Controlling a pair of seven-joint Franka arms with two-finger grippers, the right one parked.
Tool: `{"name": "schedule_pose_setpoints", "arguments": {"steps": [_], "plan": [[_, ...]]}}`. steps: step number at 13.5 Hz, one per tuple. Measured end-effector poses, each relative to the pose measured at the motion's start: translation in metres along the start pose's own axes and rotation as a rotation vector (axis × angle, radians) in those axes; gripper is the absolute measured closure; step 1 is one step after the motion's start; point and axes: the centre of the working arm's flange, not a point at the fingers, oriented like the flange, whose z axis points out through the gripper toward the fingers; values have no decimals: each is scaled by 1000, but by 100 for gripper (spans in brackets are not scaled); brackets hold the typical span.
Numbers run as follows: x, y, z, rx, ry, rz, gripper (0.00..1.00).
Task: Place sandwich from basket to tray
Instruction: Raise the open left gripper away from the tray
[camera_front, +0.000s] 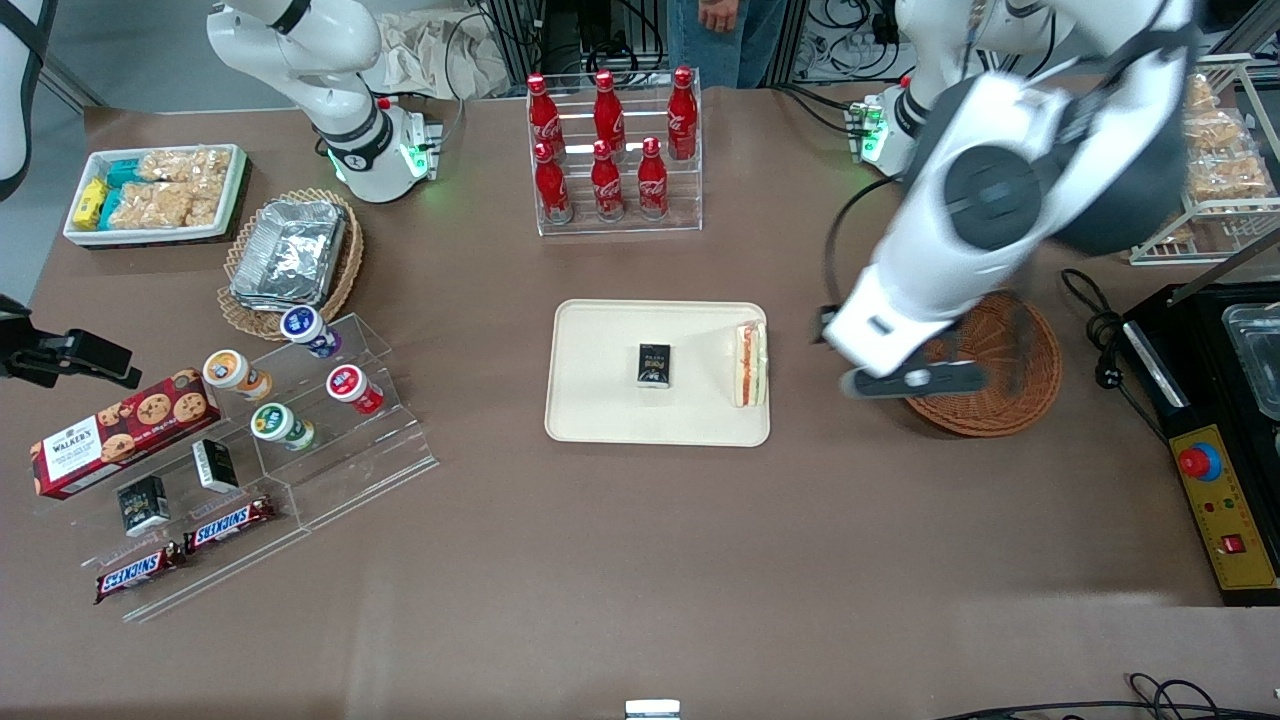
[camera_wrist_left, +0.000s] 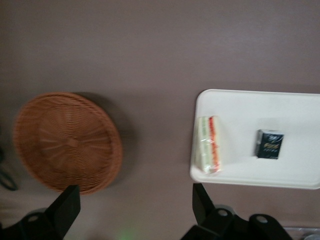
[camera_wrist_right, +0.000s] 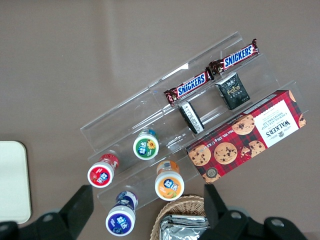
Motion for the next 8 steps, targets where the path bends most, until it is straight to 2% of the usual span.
{"name": "schedule_pose_setpoints", "arguments": {"steps": [5,8], "plan": [[-23,-139,-65,-23,29,9,0],[-32,-176,-72,-41,13,10,0]]}}
